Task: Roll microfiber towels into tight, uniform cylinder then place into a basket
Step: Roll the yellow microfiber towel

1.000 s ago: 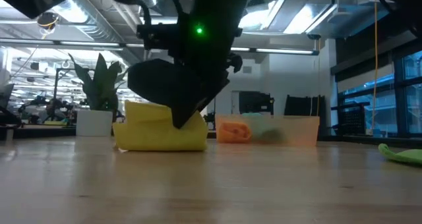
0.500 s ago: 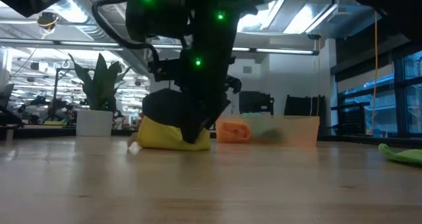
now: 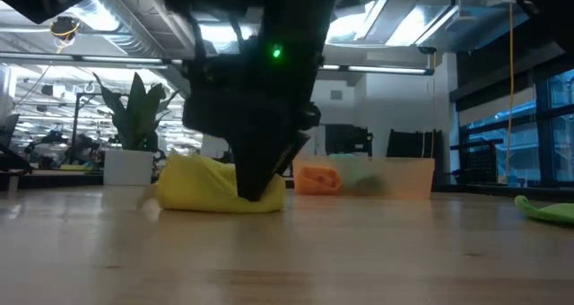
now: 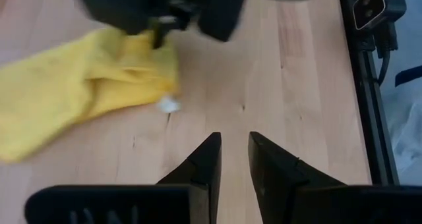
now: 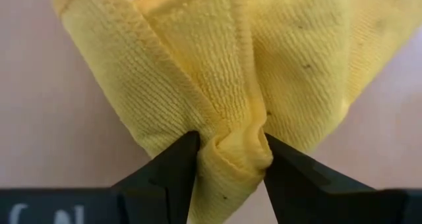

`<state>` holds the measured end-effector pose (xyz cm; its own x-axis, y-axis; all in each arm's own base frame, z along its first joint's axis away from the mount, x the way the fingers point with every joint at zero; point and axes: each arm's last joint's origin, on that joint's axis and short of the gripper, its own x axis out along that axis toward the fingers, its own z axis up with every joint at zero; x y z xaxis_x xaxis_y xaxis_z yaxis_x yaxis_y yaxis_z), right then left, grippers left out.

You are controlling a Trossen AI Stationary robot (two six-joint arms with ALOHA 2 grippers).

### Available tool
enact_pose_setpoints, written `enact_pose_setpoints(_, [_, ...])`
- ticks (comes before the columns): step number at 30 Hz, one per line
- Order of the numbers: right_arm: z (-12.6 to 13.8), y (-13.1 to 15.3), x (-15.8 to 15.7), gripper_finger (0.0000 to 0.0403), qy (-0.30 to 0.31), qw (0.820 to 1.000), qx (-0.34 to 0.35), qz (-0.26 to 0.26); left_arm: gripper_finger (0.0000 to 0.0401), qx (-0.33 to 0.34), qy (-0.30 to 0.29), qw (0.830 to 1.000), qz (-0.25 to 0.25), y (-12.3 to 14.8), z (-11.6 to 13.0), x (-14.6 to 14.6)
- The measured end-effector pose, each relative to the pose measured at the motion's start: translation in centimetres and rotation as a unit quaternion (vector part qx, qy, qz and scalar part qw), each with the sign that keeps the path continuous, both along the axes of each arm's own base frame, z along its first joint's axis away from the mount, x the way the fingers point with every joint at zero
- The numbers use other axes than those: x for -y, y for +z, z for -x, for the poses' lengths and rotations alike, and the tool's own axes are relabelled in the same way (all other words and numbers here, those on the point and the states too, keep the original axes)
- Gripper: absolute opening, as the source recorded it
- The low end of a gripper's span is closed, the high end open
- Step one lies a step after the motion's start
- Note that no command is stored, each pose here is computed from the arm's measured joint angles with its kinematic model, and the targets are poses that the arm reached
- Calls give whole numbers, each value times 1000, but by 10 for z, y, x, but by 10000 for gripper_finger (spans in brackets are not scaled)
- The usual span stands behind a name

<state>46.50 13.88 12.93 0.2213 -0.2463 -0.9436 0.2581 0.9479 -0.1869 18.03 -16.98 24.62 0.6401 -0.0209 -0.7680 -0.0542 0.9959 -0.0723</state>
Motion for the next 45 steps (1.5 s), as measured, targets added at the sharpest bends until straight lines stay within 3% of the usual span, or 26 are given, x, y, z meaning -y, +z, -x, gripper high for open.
enact_pose_setpoints(9, [23,-2,-62,167,93,994,-24,-44,69,-19,26,997,-67,-17,-8,-3])
enact_pose_setpoints(16, [35,-2,-91,167,150,988,-19,-41,61,-36,5,993,-115,-60,-26,-9])
enact_pose_setpoints(20, [37,-2,-99,167,166,985,-10,-43,57,-17,-43,991,-129,-80,-42,-8])
enact_pose_setpoints(24, [39,-2,-103,167,170,984,-7,-43,55,-43,-82,989,-117,-99,-53,-10])
enact_pose_setpoints(31, [40,-2,-105,167,162,986,-4,-45,55,-97,-75,983,-137,-123,-59,-15])
enact_pose_setpoints(45, [45,-2,-116,167,184,982,-3,-48,55,-157,-63,971,-169,-125,-60,-40])
